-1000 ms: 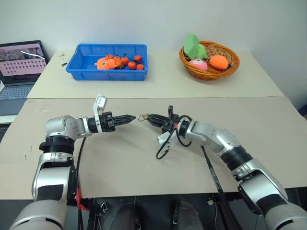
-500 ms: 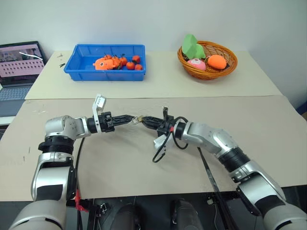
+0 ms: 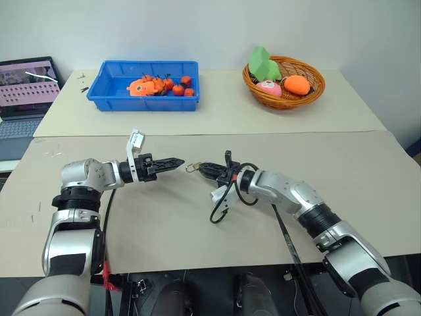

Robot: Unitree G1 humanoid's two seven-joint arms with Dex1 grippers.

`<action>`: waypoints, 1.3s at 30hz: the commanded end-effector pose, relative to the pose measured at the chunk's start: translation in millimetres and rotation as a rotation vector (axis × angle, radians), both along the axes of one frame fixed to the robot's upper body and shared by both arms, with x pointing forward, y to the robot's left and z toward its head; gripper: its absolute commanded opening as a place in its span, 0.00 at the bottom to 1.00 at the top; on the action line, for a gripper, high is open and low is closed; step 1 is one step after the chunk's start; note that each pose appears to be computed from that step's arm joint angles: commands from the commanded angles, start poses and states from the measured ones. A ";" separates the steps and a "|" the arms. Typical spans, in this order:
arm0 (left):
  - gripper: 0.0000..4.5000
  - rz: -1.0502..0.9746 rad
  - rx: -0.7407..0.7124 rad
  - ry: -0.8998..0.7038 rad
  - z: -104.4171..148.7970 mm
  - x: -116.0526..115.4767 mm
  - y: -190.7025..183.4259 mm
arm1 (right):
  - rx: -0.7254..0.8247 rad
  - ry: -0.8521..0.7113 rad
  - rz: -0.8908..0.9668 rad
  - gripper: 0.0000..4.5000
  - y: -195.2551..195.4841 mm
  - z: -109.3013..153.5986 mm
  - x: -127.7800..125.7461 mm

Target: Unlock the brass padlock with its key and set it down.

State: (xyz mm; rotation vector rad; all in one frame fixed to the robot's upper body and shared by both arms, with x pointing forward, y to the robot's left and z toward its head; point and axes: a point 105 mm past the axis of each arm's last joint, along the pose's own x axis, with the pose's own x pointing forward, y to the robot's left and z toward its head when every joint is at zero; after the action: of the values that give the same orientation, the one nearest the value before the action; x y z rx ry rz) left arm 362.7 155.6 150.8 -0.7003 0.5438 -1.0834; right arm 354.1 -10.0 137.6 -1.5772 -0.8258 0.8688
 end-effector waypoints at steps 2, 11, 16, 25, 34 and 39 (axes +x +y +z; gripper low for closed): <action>0.02 0.015 -0.006 -0.033 9.5 1.5 5.4 | 0.039 -0.046 -0.005 0.03 6.5 19.6 5.8; 0.02 0.020 0.000 -0.030 8.4 1.2 6.9 | 0.033 -0.032 -0.017 0.03 16.1 16.0 9.7; 0.02 0.020 0.005 -0.029 7.4 0.9 7.0 | 0.039 -0.029 -0.042 0.03 17.2 16.5 14.3; 0.02 0.021 0.001 -0.028 5.6 -0.5 7.0 | -0.010 -0.033 -0.172 0.03 -25.4 11.9 35.6; 0.02 0.089 -0.011 -0.089 19.1 2.3 19.6 | 0.044 -0.032 -0.278 0.03 -58.5 32.9 32.6; 0.02 0.103 -0.005 -0.131 30.3 0.5 23.8 | 0.087 -0.087 -0.278 0.03 -58.4 58.7 16.5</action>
State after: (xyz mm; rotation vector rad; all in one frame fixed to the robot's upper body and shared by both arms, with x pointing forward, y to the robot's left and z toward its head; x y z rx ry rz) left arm 365.7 178.1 168.6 -0.6703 0.4334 -1.0023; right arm 376.3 -70.4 166.2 -1.6427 -0.5998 0.6313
